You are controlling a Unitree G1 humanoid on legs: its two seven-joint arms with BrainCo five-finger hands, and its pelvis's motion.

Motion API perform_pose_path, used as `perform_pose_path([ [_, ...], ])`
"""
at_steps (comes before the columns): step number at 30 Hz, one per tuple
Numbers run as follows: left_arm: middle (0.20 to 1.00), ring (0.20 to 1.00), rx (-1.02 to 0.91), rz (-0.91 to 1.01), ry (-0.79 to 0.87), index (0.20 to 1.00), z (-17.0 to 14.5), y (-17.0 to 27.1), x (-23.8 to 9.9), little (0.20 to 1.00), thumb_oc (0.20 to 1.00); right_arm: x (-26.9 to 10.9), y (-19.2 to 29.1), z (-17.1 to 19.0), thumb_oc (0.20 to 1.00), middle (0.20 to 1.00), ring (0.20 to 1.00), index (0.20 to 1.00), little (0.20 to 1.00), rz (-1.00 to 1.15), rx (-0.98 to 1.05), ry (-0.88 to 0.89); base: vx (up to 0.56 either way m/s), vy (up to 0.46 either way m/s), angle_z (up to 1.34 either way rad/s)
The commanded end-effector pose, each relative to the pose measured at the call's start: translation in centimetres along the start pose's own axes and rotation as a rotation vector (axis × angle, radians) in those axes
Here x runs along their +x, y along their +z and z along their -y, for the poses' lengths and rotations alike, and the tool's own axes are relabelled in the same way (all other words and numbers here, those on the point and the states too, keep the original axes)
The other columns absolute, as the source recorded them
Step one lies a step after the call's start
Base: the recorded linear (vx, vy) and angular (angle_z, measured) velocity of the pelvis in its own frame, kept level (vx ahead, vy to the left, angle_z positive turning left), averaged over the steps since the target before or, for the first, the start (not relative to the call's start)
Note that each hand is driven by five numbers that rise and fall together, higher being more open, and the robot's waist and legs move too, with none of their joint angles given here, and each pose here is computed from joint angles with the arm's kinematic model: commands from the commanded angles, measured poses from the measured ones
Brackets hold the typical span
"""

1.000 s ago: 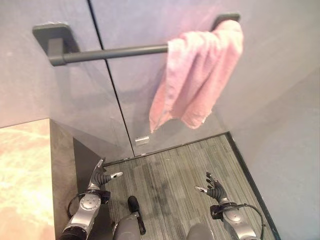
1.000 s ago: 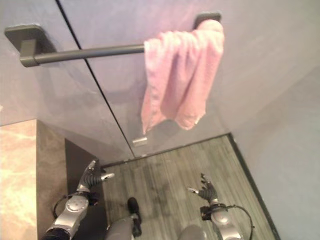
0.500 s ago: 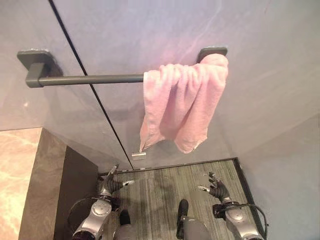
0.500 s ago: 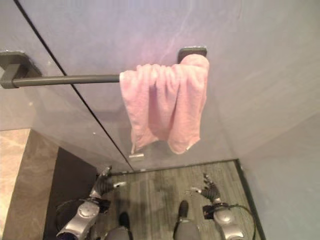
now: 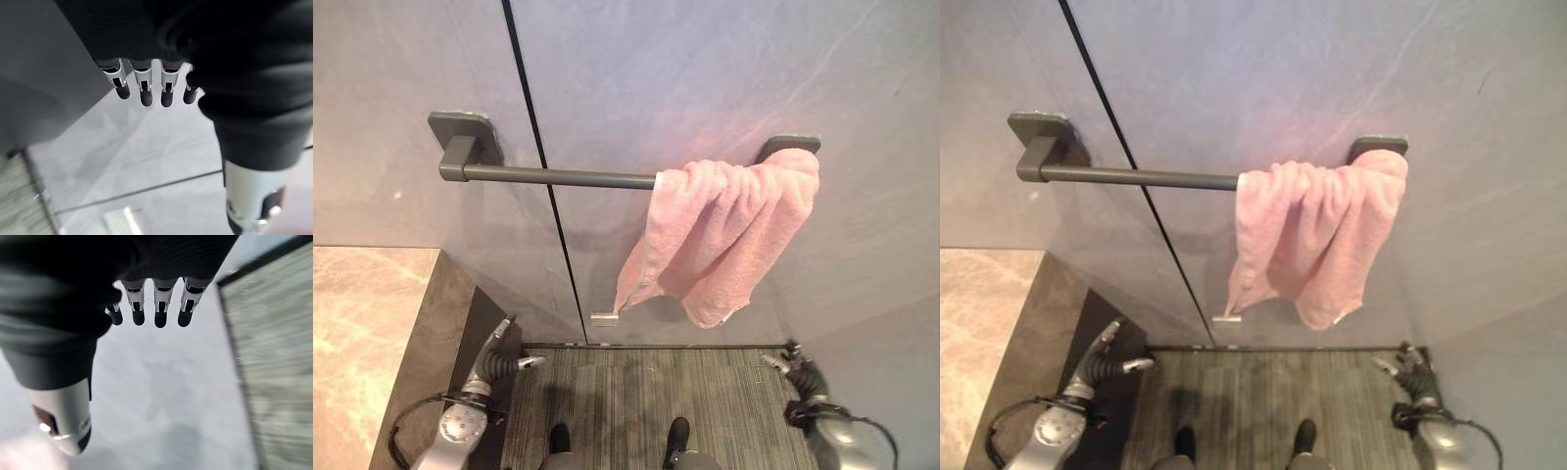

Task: Put brush and paste in cup on sink, flatten towel.

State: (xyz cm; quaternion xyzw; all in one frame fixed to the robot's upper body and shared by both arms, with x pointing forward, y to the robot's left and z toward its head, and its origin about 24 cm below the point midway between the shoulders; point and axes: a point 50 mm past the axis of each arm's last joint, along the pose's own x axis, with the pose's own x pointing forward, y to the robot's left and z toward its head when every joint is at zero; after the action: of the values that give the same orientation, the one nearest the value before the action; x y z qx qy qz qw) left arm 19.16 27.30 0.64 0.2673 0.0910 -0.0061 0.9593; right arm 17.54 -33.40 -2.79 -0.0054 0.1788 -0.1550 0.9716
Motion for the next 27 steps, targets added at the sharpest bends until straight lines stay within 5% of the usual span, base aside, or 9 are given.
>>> perform_pose_path([
  [1,1.0,1.0,0.004,0.181,-0.017,1.0,-2.6,3.3,0.5,1.0,1.0,0.7,5.7,1.9,1.0,1.0,1.0,1.0,1.0,0.215,-0.025,0.042,-0.01,-0.049,0.05],
  [11,1.0,1.0,-0.063,0.436,-0.256,1.0,-2.5,9.4,1.0,1.0,1.0,2.8,13.6,-2.0,1.0,1.0,1.0,1.0,1.0,0.363,-0.163,0.388,0.0,-0.024,0.01],
  [18,1.0,1.0,-0.13,0.485,-0.37,1.0,1.0,11.1,3.3,1.0,1.0,6.0,17.0,-8.1,1.0,1.0,1.0,1.0,1.0,0.376,-0.314,0.541,0.01,-0.036,0.01],
  [27,1.0,1.0,-0.222,0.512,-0.407,1.0,5.9,13.2,6.2,1.0,1.0,6.4,19.2,-14.7,1.0,1.0,1.0,1.0,1.0,0.475,-0.231,0.654,0.02,-0.014,0.0],
])
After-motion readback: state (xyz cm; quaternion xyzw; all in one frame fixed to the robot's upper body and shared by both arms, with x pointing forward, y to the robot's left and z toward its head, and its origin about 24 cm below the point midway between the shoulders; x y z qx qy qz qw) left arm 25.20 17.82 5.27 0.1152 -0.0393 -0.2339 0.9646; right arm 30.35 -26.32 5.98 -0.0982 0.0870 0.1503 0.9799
